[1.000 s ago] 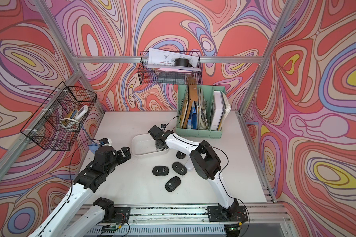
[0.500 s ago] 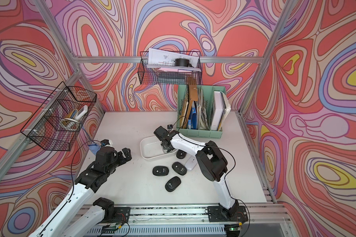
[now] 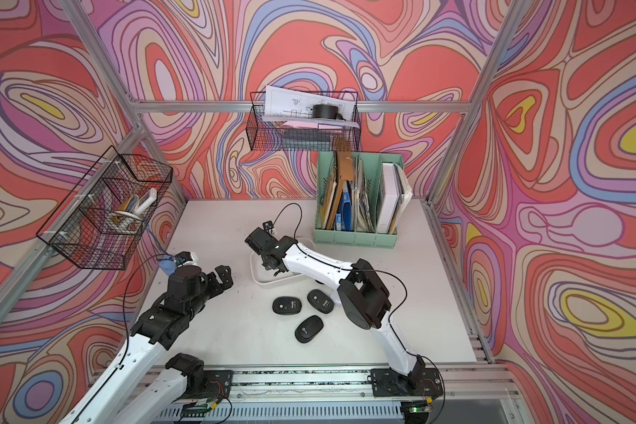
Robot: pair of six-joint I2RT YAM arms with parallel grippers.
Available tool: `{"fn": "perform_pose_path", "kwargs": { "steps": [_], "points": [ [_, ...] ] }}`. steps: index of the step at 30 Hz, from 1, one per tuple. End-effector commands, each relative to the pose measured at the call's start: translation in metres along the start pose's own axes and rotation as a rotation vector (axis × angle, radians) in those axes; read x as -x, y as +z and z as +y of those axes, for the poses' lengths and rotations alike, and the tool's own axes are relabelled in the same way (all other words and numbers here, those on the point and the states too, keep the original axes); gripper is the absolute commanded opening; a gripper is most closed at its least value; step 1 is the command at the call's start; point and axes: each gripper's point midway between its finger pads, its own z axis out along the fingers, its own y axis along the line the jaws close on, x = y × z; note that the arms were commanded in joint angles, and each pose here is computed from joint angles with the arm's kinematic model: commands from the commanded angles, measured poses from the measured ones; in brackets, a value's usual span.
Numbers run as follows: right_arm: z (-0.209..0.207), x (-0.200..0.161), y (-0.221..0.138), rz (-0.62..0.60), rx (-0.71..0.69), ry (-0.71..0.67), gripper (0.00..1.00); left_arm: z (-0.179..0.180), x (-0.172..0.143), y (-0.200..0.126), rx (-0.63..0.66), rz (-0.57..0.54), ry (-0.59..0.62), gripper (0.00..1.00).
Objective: Put the mouse in the storage box
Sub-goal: Place the mouse in the storage box.
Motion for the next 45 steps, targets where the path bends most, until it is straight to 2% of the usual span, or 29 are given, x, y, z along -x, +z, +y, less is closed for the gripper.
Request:
{"fn": "perform_pose_path", "kwargs": {
  "steps": [1, 7, 15, 28, 30, 32, 34, 41, 44, 45],
  "points": [
    [0.005, -0.012, 0.016, 0.049, -0.023, -0.051, 0.33, 0.013, 0.000, -0.005, 0.044, -0.020, -0.010, 0.99],
    [-0.002, -0.027, 0.032, 0.093, -0.087, -0.100, 0.34, 0.017, -0.001, -0.007, 0.055, -0.032, -0.013, 0.99],
    [-0.032, -0.033, 0.036, 0.101, -0.265, -0.176, 0.34, 0.012, -0.001, -0.005, 0.039, -0.022, -0.016, 0.99],
    [-0.031, -0.038, 0.051, 0.134, -0.323, -0.241, 0.38, 0.018, -0.004, -0.005, 0.054, -0.026, -0.027, 0.99],
    [-0.028, -0.038, 0.052, 0.135, -0.319, -0.243, 0.42, 0.018, -0.003, -0.005, 0.057, -0.030, -0.028, 0.99],
    [-0.023, -0.038, 0.050, 0.135, -0.297, -0.226, 0.54, 0.018, -0.003, -0.004, 0.058, -0.030, -0.028, 0.99],
    [-0.015, -0.037, 0.047, 0.139, -0.241, -0.194, 0.59, 0.019, -0.003, -0.003, 0.062, -0.033, -0.026, 0.99],
    [0.009, -0.027, 0.032, 0.128, -0.079, -0.088, 0.62, 0.023, -0.007, -0.001, 0.081, -0.025, -0.032, 0.99],
    [0.010, -0.019, 0.022, 0.109, -0.055, -0.063, 0.66, 0.022, -0.007, -0.001, 0.082, -0.018, -0.046, 0.99],
    [0.008, -0.015, 0.016, 0.098, -0.051, -0.054, 0.70, 0.021, -0.007, -0.001, 0.075, -0.011, -0.053, 0.99]
  ]
}}
